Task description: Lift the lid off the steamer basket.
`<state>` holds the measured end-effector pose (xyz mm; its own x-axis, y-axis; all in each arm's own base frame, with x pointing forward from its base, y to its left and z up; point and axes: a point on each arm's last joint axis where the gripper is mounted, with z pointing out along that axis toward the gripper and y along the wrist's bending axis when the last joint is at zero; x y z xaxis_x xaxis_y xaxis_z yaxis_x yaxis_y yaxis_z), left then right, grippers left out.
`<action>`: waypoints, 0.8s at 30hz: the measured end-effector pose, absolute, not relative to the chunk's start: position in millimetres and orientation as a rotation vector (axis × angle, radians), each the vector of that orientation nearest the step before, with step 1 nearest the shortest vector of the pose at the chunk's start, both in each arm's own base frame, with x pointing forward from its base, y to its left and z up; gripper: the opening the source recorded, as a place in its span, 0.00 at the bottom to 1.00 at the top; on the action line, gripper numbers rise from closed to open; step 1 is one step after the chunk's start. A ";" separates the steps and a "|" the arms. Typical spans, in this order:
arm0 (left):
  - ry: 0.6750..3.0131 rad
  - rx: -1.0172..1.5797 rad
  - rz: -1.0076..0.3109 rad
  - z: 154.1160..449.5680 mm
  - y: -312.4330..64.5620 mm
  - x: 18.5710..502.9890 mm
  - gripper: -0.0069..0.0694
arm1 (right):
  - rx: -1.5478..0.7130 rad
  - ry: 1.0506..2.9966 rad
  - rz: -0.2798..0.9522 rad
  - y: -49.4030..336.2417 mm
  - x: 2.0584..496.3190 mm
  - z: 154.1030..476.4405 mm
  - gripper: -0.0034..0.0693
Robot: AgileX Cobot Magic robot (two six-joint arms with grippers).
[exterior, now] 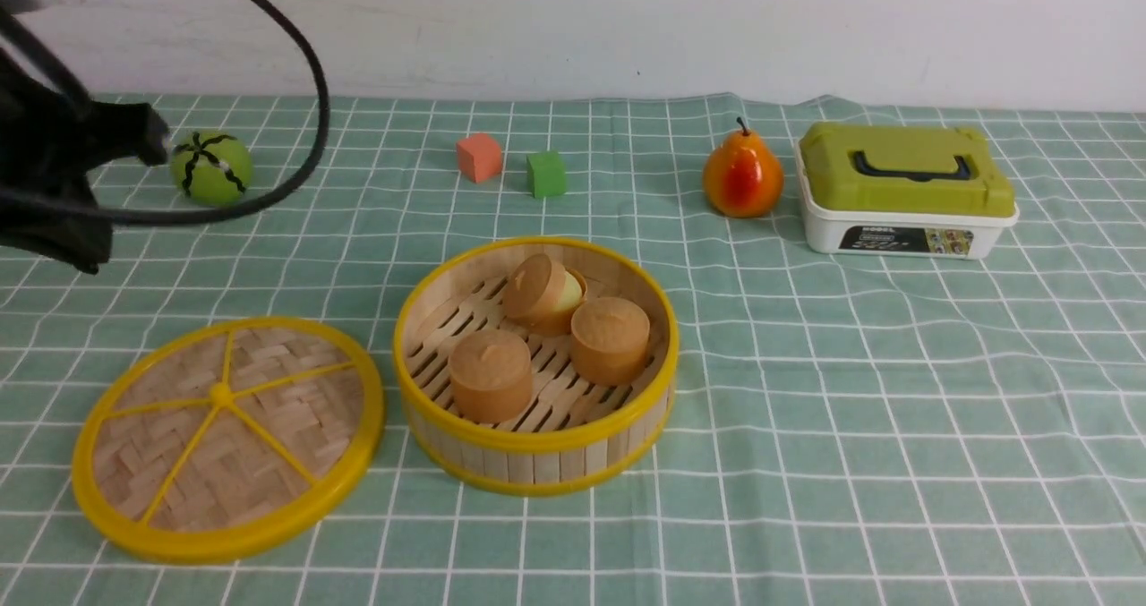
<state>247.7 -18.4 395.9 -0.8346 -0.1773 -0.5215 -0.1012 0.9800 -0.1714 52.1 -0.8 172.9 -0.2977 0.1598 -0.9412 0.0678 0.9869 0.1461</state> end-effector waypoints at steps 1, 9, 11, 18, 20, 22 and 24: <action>2.524 -0.166 -0.214 401.0 -19.6 229.1 0.07 | 0.165 1.874 0.091 -0.8 52.1 172.9 0.38; 2.028 -0.043 -0.447 375.6 -27.7 97.1 0.07 | 0.165 1.874 0.091 -0.8 52.1 172.9 0.38; 1.908 -0.040 -0.459 360.8 -26.6 77.6 0.07 | 0.165 1.874 0.091 -0.8 52.1 172.9 0.38; 1.690 -0.051 -0.490 307.5 -23.4 29.2 0.07 | 0.165 1.874 0.091 -0.8 52.1 172.9 0.38; 1.663 -0.049 -0.494 301.1 -23.1 23.5 0.07 | 0.165 1.874 0.091 -0.8 52.1 172.9 0.38; 1.647 -0.047 -0.495 299.8 -22.9 20.2 0.07 | 0.165 1.874 0.091 -0.8 52.1 172.9 0.38; 1.644 -0.047 -0.498 299.9 -23.0 19.7 0.07 | 0.165 1.874 0.091 -0.8 52.1 172.9 0.38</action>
<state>19.7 -23.0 299.9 -0.1463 -0.3169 -0.9371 0.2567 0.9027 -0.3453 52.1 -0.8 172.9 -0.2977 0.1598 -0.9412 0.0678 0.9869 0.1461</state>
